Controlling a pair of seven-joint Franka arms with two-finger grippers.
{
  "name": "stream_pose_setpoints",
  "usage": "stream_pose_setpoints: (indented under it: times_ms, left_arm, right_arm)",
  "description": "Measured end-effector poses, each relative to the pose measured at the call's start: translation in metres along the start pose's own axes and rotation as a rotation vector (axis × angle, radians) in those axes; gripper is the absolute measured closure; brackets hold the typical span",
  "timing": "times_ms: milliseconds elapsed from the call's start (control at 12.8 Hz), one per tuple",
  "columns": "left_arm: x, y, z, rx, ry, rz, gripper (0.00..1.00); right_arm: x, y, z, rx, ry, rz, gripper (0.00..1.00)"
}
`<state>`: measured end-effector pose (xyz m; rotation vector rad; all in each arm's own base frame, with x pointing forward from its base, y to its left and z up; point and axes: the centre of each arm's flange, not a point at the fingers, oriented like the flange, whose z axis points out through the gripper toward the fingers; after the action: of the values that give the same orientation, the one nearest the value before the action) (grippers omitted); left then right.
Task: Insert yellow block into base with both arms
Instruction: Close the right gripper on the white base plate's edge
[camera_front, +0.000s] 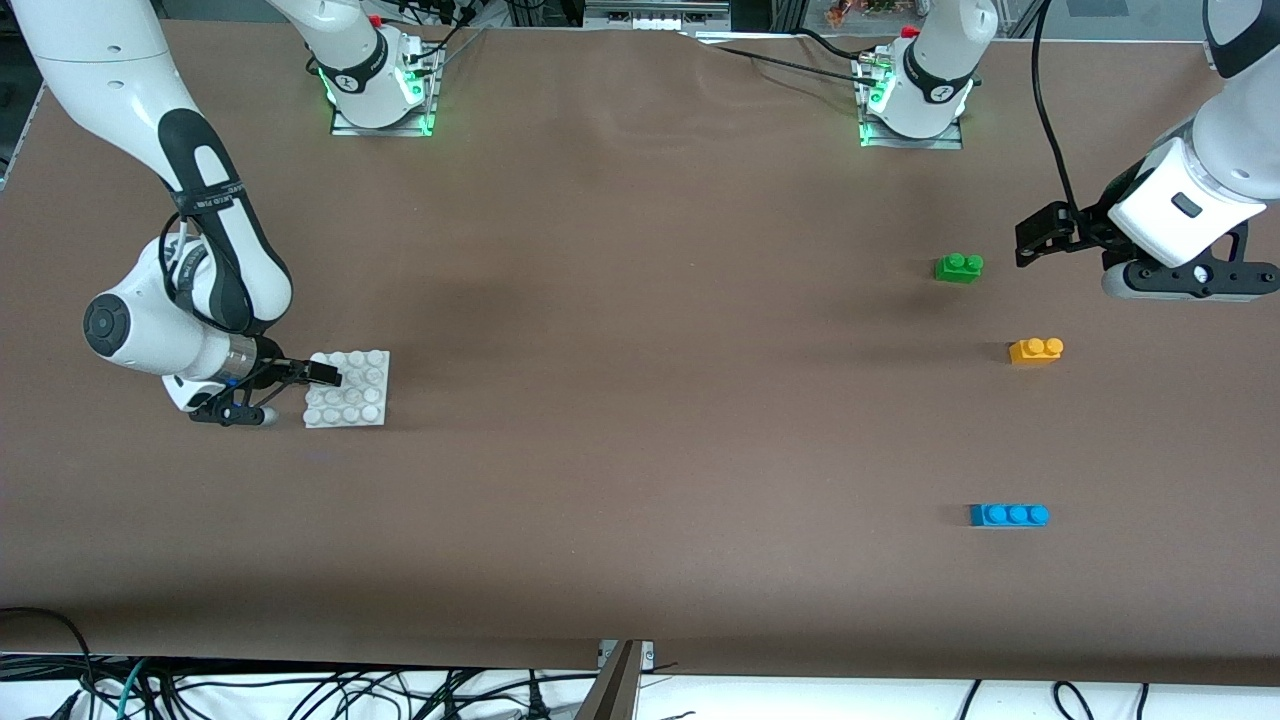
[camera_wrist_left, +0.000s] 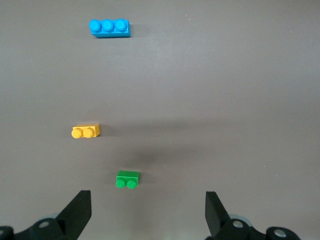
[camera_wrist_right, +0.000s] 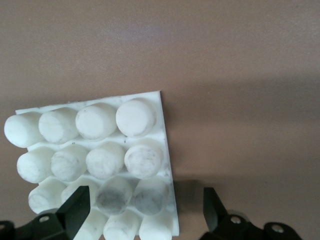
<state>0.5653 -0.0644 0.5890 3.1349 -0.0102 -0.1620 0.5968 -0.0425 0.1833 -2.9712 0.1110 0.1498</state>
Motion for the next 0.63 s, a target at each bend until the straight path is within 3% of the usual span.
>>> stream_pose_setpoints:
  times_ms: [625]
  left_arm:
    - [-0.0003,0.0027,0.0000,0.000,0.000,0.005,0.00]
  right_arm:
    - [0.0007,0.0005,0.0039,0.016,0.000,0.001,0.00]
